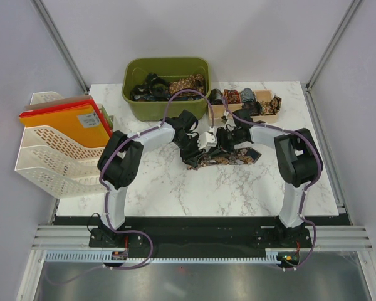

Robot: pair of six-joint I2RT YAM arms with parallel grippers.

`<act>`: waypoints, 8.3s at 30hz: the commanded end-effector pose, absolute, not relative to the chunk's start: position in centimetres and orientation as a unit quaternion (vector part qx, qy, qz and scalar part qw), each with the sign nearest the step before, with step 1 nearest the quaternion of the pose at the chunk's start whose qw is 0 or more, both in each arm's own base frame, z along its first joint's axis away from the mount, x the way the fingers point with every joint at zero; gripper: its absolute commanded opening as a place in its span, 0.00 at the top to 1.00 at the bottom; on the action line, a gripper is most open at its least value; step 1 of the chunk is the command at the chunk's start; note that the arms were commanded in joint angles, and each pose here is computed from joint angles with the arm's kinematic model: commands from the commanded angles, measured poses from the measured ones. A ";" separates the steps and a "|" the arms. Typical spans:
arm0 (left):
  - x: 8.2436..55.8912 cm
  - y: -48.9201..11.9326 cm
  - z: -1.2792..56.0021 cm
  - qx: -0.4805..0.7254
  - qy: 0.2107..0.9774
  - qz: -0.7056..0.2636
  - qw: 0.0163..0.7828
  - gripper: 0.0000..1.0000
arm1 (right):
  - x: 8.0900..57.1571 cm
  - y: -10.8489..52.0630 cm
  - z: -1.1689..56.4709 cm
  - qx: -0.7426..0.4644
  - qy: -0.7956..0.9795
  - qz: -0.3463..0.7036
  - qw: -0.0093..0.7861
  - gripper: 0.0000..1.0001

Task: Roll the ties
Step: Roll the tie at the center of the board.

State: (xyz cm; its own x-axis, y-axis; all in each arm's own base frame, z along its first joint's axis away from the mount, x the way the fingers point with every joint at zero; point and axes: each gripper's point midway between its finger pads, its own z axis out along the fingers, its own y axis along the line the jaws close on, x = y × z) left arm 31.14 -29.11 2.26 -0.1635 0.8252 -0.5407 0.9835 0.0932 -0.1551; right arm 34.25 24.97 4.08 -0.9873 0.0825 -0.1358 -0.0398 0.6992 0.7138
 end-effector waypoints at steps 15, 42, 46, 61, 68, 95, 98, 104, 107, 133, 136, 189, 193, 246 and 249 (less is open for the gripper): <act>27.7 -24.4 -2.6 0.622 0.753 -0.212 0.043 0.90 | 33.1 30.2 5.2 -0.018 0.896 0.440 0.061 0.62; 27.6 -24.3 -2.7 0.621 0.753 -0.215 0.042 0.90 | 32.4 31.6 3.4 0.033 0.869 0.493 0.025 0.96; 27.6 -24.2 -2.7 0.621 0.752 -0.215 0.041 0.90 | 32.6 31.2 3.7 0.036 0.869 0.493 0.032 1.00; 27.7 -24.2 -2.8 0.620 0.753 -0.215 0.040 0.90 | 32.7 31.3 4.5 0.041 0.868 0.494 0.023 0.53; 27.8 -24.3 -2.7 0.621 0.752 -0.216 0.043 0.90 | 32.1 31.8 2.4 0.040 0.871 0.489 0.003 0.69; 29.4 -27.1 6.4 0.635 0.685 -0.288 0.213 0.32 | 31.9 25.4 -4.9 0.098 0.913 0.396 -0.014 1.00; 29.6 -26.9 6.8 0.636 0.681 -0.282 0.229 0.22 | 31.9 24.9 -5.5 0.105 0.917 0.384 -0.016 1.00; 31.0 -25.4 6.4 0.632 0.681 -0.231 0.288 0.00 | 32.2 24.5 -6.5 0.110 0.922 0.371 -0.021 1.00; 31.9 -25.4 6.2 0.633 0.671 -0.209 0.324 0.00 | 32.2 24.4 -6.7 0.108 0.924 0.366 -0.021 1.00; 31.2 -28.6 1.4 0.625 0.729 -0.194 0.204 0.39 | 31.9 26.0 -3.7 0.118 0.908 0.402 -0.003 1.00; 30.0 -28.9 1.6 0.646 0.706 -0.219 0.192 0.61 | 31.0 26.5 -2.9 0.125 0.904 0.410 -0.010 1.00; 30.9 -27.1 4.3 0.663 0.659 -0.235 0.267 0.13 | 32.6 26.1 -6.3 0.044 0.923 0.383 0.006 1.00; 30.6 -27.8 4.3 0.675 0.646 -0.236 0.267 0.13 | 32.7 26.0 -6.6 0.048 0.923 0.381 0.004 1.00; 26.9 -25.4 -2.2 0.659 0.721 -0.204 0.071 0.98 | 34.2 24.5 -2.9 0.016 0.942 0.335 0.019 0.80; 28.5 -25.8 -0.7 0.641 0.730 -0.211 0.108 0.98 | 32.9 23.5 -5.0 0.010 0.953 0.304 0.001 0.82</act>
State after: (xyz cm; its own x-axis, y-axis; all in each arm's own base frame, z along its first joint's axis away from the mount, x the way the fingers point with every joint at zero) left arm 31.29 -30.71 2.77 -0.0064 0.8196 -0.5729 1.0000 0.0024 -0.0079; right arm 36.02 26.29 1.37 -0.9952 0.0695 -0.0685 -0.0049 0.6653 0.7465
